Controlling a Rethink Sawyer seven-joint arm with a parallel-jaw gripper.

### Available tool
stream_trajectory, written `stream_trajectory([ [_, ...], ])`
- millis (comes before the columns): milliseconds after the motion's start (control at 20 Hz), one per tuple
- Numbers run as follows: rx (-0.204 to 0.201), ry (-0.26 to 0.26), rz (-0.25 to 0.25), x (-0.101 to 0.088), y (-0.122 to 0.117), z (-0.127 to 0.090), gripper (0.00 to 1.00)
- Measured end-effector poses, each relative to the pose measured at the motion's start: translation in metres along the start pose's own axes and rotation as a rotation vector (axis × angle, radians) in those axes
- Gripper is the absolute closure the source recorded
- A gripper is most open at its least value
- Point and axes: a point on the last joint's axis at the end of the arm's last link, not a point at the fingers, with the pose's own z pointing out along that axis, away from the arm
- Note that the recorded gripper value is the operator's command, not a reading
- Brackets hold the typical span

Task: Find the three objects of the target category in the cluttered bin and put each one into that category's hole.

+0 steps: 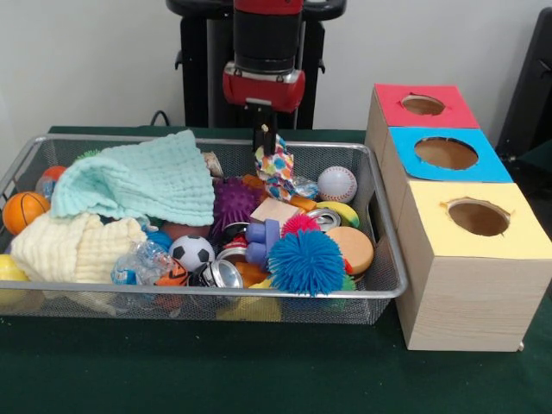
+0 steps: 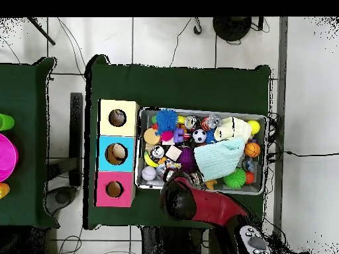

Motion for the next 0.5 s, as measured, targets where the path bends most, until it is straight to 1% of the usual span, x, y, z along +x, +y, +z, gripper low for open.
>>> stream_trajectory([
  [150,0.005,-0.016,-0.008,-0.008,0.012,-0.022,1.0],
  [250,0.009,-0.018,-0.005,-0.012,0.016,-0.032,1.0],
  [300,0.011,-0.017,-0.004,-0.013,0.018,-0.036,1.0],
  [400,0.018,-0.007,0.005,-0.018,0.025,-0.053,1.0],
  [500,0.022,0.002,0.01,-0.02,0.029,-0.062,1.0],
])
